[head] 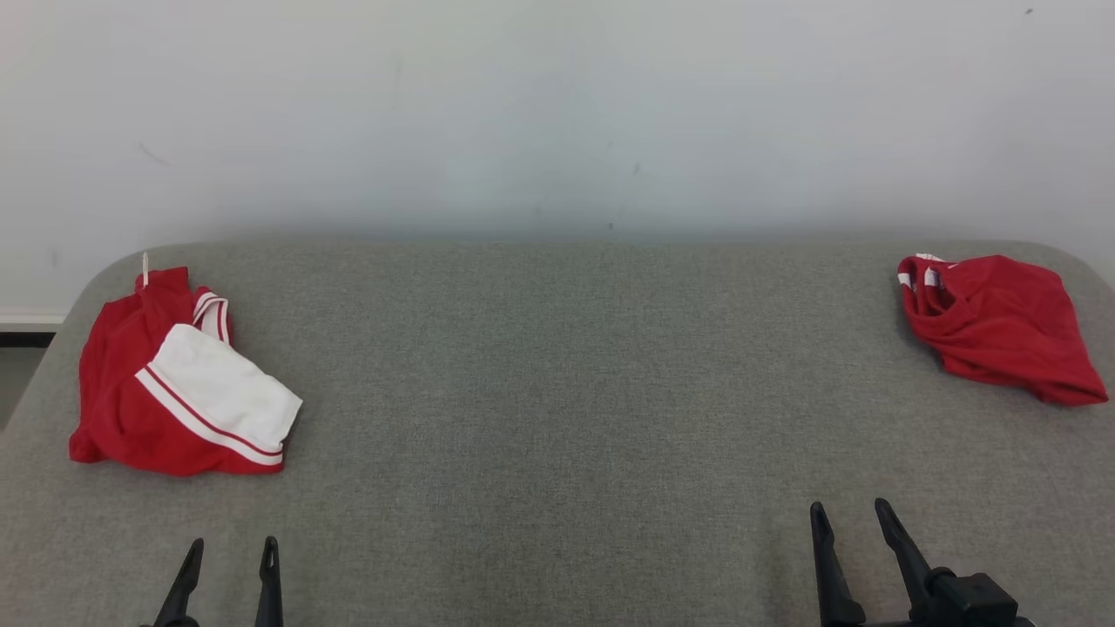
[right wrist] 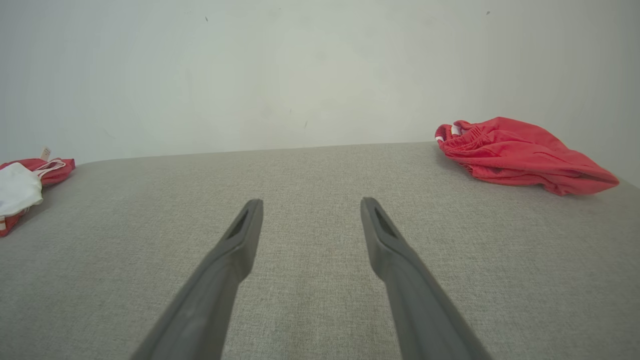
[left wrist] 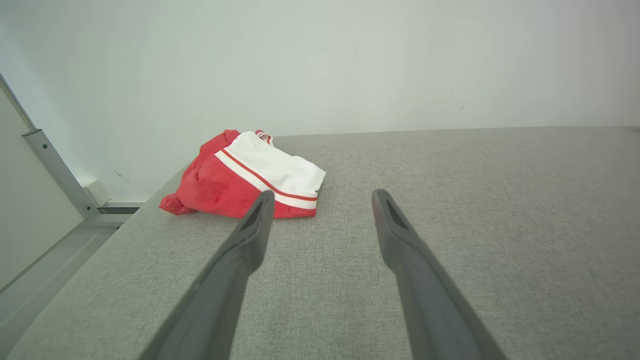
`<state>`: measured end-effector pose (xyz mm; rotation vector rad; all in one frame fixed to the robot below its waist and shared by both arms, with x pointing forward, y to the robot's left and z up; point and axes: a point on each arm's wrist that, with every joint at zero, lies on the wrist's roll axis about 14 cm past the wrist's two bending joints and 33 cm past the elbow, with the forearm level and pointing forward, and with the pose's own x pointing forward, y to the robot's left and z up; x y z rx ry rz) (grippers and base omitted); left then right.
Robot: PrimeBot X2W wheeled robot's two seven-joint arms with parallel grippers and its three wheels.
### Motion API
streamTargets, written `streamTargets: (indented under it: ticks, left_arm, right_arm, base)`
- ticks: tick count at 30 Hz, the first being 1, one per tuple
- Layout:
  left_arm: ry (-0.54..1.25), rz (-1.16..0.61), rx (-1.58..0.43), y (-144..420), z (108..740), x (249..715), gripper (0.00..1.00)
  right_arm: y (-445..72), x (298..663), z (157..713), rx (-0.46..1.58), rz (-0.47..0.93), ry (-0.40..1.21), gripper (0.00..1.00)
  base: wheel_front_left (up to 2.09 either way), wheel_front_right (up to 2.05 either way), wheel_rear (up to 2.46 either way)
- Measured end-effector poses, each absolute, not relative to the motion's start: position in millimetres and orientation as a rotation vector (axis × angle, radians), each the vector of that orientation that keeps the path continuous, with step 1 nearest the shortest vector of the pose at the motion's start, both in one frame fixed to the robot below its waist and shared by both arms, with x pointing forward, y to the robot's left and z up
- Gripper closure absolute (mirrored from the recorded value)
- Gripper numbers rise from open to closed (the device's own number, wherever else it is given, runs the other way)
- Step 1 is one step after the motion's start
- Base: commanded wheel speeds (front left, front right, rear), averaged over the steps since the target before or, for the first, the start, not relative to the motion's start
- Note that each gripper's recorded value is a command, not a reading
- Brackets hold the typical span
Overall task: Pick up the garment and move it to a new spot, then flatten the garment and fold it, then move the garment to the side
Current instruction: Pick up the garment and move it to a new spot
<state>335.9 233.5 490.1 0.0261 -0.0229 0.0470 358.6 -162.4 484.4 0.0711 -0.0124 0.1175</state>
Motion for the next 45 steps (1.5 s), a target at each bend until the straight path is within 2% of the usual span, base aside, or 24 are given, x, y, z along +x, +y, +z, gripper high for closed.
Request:
streamTargets:
  ticks: [17, 38, 45]
  left_arm:
    - [-0.019, 0.216, 0.021, 282, 488, 297, 0.0]
    - [-0.011, 0.556, 0.009, 352, 482, 196, 0.0]
    - [-0.004, 0.621, 0.002, 361, 482, 181, 0.0]
  right_arm:
    - [-120, 375, 478, 0.075, 0.242, 0.016, 0.0]
    - [-19, 390, 474, 0.067, 0.532, 0.044, 0.0]
    - [1, 395, 471, 0.065, 0.584, 0.053, 0.0]
  base:
    - [0.0, 0.0, 0.0]
    - [0.0, 0.0, 0.0]
    - [0.0, 0.0, 0.0]
